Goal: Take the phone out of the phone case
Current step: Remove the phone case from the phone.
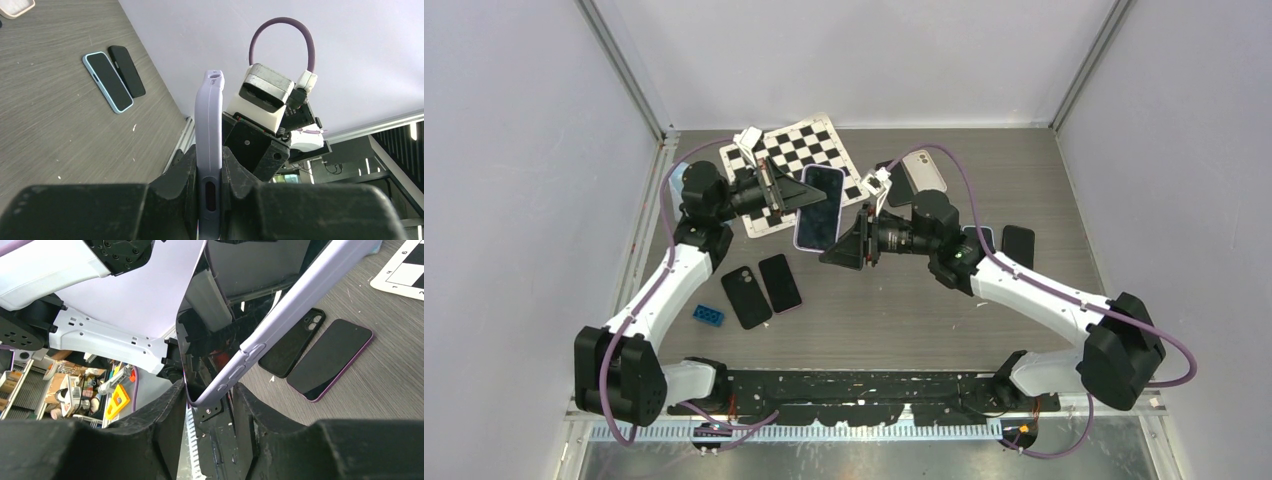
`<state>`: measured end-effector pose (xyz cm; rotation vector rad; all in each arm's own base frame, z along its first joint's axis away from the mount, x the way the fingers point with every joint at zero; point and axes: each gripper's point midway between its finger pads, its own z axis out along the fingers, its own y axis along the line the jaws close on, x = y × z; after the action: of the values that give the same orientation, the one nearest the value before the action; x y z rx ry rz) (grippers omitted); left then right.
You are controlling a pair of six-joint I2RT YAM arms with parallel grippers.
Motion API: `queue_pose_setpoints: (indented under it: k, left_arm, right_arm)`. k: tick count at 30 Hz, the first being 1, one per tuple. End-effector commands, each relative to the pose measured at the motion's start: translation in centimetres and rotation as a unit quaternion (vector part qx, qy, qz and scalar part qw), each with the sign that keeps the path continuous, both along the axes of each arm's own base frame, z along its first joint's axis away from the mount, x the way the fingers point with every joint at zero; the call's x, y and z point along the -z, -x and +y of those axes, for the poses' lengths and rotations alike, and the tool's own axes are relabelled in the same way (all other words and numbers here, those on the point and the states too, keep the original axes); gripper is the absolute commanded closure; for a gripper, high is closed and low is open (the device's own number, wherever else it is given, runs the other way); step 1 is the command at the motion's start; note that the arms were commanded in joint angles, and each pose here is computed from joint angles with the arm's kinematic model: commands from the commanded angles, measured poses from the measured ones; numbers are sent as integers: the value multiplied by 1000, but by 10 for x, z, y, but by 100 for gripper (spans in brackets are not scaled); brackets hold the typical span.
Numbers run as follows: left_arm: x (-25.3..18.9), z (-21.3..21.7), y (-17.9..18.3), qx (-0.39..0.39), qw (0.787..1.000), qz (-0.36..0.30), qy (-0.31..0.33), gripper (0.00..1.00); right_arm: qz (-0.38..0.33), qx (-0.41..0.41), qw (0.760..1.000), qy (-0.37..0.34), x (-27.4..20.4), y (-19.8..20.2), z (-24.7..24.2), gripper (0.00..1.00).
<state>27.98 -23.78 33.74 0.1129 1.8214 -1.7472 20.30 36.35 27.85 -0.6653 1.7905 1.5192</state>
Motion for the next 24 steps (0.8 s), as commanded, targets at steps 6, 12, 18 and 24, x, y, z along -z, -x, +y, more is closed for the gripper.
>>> queue_pose_setpoints:
  k: [6, 12, 18, 24]
  left_arm:
    - [-24, -4, 20, 34, 998, -47, 15, 100]
    - [-30, -3, 27, 43, 996, -79, 20, 100]
    - [-28, -4, 24, 46, 997, -52, 30, 100]
    - [-30, -5, 25, 51, 997, -46, 35, 100]
  right_arm:
    - [-18, 32, 996, -79, -47, -6, -5, 46]
    - [15, 7, 996, -89, -56, 2, -1, 58]
    - [6, -40, 995, -92, -55, 15, 2, 73]
    - [-28, -94, 992, -81, -52, 32, -1, 67]
